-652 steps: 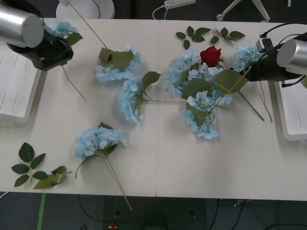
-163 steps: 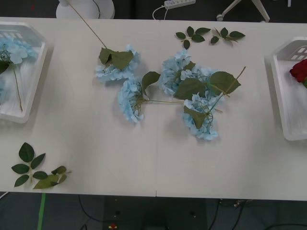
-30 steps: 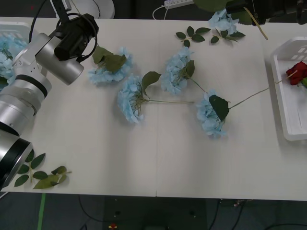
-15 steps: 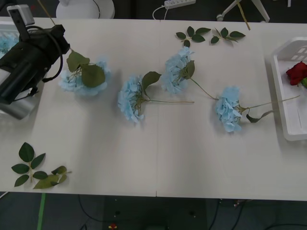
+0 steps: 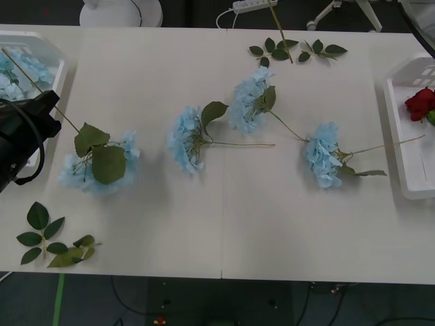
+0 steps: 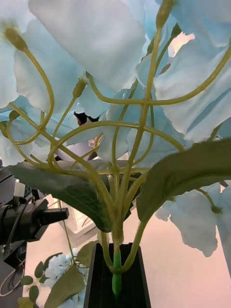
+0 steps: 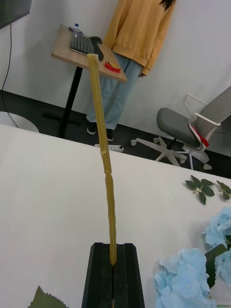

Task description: Place the red flowers into the right box and the blue flowers into the left box. If a person shows an open palm, hand one flower to the person first, then continue sorting.

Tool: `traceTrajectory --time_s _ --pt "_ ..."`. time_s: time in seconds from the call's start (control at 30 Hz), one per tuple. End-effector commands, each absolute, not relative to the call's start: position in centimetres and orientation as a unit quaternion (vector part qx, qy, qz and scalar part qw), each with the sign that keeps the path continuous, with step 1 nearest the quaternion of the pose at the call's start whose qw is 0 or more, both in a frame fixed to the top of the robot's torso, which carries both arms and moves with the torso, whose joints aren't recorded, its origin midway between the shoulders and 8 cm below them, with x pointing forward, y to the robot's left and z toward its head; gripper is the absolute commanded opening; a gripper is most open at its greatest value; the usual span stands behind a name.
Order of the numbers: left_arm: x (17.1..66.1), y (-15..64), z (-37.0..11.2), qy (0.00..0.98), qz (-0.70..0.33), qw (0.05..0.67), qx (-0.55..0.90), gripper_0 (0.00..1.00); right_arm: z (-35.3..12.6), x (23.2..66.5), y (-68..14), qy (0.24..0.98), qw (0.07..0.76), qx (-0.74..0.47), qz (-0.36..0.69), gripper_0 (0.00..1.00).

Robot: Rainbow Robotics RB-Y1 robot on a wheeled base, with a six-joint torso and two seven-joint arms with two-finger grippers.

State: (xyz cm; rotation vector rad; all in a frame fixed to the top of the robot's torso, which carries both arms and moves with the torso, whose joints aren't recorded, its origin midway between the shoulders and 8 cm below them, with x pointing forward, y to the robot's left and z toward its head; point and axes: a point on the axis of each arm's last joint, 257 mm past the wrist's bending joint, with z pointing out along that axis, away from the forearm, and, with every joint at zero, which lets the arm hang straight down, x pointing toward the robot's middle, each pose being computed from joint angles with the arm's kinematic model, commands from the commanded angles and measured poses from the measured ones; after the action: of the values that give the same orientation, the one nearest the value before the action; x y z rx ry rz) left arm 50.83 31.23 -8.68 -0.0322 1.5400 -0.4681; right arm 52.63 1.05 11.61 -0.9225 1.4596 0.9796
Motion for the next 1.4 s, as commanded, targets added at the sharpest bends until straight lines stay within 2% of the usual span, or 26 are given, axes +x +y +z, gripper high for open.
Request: traceTrajectory --time_s 0.03,0.13,0.17,0.2,0.23,0.3,0.37,0.6,0.8,1.13,1.4 --pt "50.4 30.9 -9.3 0.705 -0.207 0.678 -0.007 0.00 12.5 49.1 5.6 0.567 0.575 -0.443 0.389 0.00" --pt "51.1 30.6 -11.2 0.720 -0.200 0.664 -0.012 0.00 12.5 47.8 7.4 0.550 0.587 -0.461 0.376 0.00" --pt "51.5 30.5 -11.6 0.723 -0.198 0.662 -0.012 0.19 12.4 47.4 8.0 0.544 0.590 -0.467 0.370 0.00" --pt "52.0 30.8 -11.8 0.724 -0.195 0.661 -0.012 0.42 12.2 47.1 8.4 0.541 0.593 -0.471 0.366 0.00" --pt "52.7 31.4 -11.9 0.726 -0.187 0.662 -0.013 0.73 11.9 46.7 9.1 0.536 0.594 -0.477 0.363 0.00" --pt "53.9 32.4 -11.9 0.726 -0.176 0.665 -0.017 0.92 11.5 46.3 10.0 0.529 0.599 -0.485 0.355 0.00" --pt "55.6 34.4 -11.9 0.724 -0.159 0.670 -0.032 0.97 11.1 45.8 11.0 0.523 0.601 -0.490 0.353 0.00" --pt "61.1 38.8 -11.4 0.710 -0.133 0.687 -0.080 1.00 10.2 45.5 13.8 0.516 0.607 -0.492 0.351 0.00" --pt "63.8 41.9 -10.7 0.707 -0.105 0.692 -0.106 1.00 9.3 44.8 15.1 0.515 0.601 -0.496 0.359 0.00" --pt "64.4 40.1 -9.6 0.700 -0.104 0.703 -0.070 1.00 8.2 45.1 16.5 0.515 0.608 -0.484 0.363 0.00" --pt "61.3 39.4 -7.9 0.695 0.060 0.710 0.098 1.00 8.0 45.2 16.6 0.515 0.608 -0.485 0.360 0.00"
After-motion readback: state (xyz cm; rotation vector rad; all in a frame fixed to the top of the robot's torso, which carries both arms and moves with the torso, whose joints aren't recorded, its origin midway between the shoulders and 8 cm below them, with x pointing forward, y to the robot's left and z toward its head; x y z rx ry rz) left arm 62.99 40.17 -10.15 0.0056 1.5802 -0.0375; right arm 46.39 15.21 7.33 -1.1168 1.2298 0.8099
